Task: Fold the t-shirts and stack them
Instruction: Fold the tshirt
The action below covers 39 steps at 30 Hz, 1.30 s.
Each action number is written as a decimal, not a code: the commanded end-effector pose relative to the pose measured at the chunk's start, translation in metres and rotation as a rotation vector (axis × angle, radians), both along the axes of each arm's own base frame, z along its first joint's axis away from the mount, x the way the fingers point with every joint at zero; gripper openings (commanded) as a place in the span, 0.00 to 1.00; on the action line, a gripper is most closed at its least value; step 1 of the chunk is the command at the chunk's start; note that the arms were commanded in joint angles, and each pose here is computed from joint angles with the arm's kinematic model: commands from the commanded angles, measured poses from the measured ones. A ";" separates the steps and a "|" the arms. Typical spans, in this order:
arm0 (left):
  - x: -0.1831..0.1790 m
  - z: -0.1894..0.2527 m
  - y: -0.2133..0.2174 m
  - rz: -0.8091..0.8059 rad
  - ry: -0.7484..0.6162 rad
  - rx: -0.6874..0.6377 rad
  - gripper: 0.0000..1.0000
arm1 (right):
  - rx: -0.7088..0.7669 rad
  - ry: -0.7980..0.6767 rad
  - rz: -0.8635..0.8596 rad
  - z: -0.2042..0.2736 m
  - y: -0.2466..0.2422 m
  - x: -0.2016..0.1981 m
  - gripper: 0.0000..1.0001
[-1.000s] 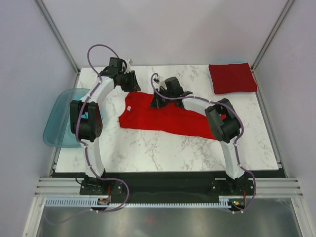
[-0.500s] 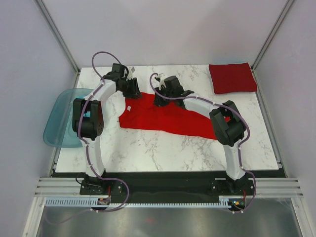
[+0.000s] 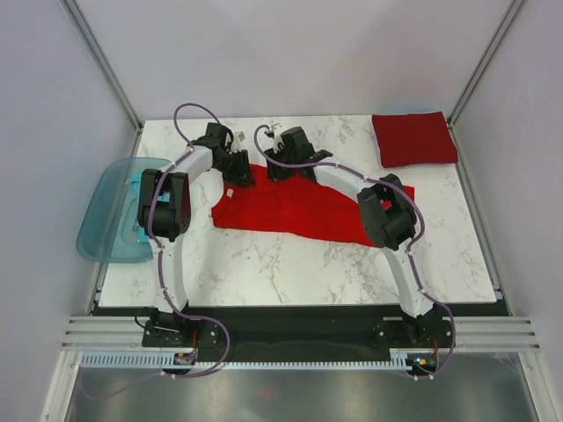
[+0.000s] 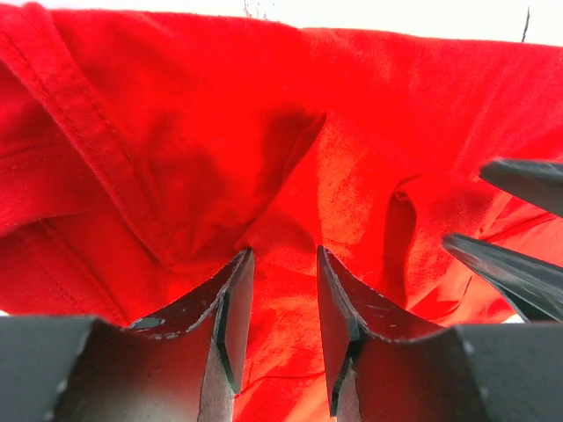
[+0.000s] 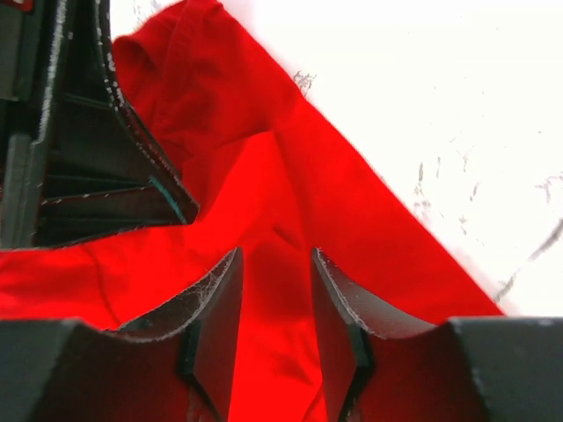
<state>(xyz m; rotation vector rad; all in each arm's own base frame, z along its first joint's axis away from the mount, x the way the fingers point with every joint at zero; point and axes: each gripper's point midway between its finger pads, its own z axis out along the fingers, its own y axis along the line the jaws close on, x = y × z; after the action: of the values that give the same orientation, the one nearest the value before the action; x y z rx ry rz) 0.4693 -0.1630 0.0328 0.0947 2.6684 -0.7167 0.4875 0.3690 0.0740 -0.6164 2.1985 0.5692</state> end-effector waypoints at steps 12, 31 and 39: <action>0.021 0.040 -0.010 -0.047 -0.119 -0.048 0.02 | -0.025 -0.066 0.086 0.006 0.012 0.016 0.00; 0.063 0.099 -0.015 0.169 -0.163 -0.132 0.02 | 0.258 -0.238 -0.385 0.059 -0.039 0.021 0.04; 0.076 0.084 -0.017 0.228 -0.121 -0.146 0.02 | 0.250 -0.259 -0.496 0.052 -0.056 0.027 0.04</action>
<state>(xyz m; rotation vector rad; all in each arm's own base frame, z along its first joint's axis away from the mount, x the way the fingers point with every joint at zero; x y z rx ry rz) 0.5333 -0.1808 0.1150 -0.1098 2.4689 -0.7994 0.5021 0.3197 0.0857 -0.1123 2.0046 0.4546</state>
